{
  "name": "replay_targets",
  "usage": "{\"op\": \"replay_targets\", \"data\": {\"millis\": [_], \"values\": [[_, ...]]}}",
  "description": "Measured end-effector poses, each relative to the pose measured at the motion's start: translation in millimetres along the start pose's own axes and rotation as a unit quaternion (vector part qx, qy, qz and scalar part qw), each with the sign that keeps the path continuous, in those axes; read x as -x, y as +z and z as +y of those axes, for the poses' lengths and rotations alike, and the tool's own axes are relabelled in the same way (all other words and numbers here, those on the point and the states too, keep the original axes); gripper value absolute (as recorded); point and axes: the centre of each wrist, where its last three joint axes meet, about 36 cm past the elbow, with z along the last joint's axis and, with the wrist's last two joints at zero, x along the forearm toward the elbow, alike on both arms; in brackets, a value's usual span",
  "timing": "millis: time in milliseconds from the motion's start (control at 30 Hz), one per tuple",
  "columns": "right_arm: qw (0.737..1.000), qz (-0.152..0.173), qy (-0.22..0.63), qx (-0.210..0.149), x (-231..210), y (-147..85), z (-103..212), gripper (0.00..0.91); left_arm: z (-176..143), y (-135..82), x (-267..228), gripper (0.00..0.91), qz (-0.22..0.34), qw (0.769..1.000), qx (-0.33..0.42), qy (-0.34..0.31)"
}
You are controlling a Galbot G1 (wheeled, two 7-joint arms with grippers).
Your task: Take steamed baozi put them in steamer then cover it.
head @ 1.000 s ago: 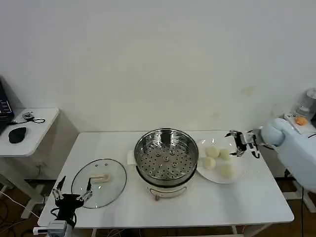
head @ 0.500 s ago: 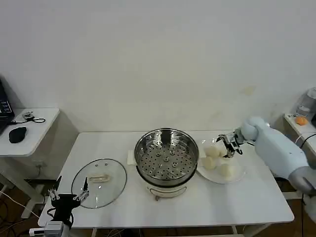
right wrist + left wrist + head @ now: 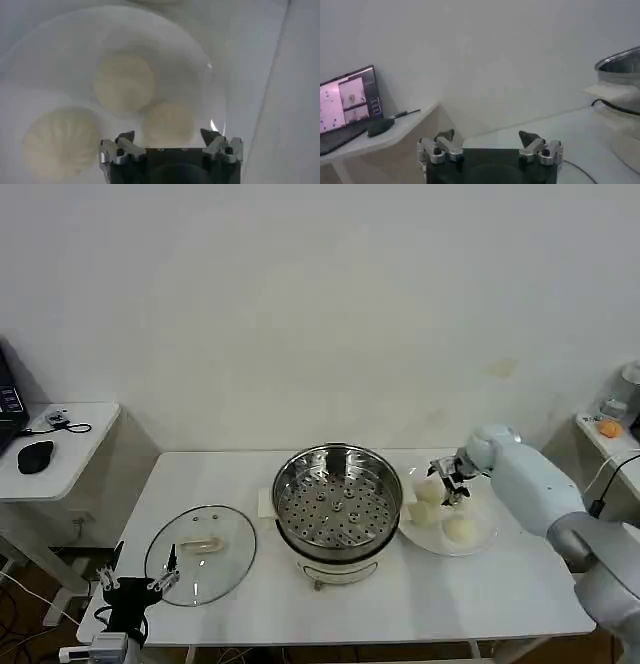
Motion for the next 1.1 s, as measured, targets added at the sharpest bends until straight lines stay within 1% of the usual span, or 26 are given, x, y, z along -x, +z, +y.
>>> {"op": "replay_targets", "data": {"millis": [33, 167, 267, 533, 733, 933, 1100], "values": [[1.000, 0.001, -0.002, 0.000, 2, 0, 0, 0.736, 0, 0, 0, 0.907, 0.000, 1.000, 0.000, 0.000], [1.000, 0.002, -0.005, 0.002, 5, -1, 1, 0.635, 0, 1, -1, 0.907, 0.000, 1.000, 0.000, 0.000], [1.000, 0.003, -0.004, 0.004, 6, -1, 1, 0.605, 0, 1, -1, 0.907, -0.001, 1.000, -0.001, 0.000], [1.000, -0.002, 0.001, 0.007, 6, -1, -1, 0.584, -1, -1, -3, 0.907, -0.005, 1.000, -0.002, -0.001], [1.000, -0.004, 0.010, 0.003, -8, 1, -7, 0.595, -1, -3, -3, 0.907, -0.008, 1.000, -0.002, -0.001], [0.999, -0.010, 0.035, -0.009, -45, 5, -18, 0.595, -2, -2, -3, 0.907, -0.007, 1.000, -0.001, 0.001], [0.997, -0.019, 0.064, -0.030, -90, 4, -32, 0.595, -2, 0, 1, 0.907, -0.004, 1.000, -0.003, 0.005]]}}
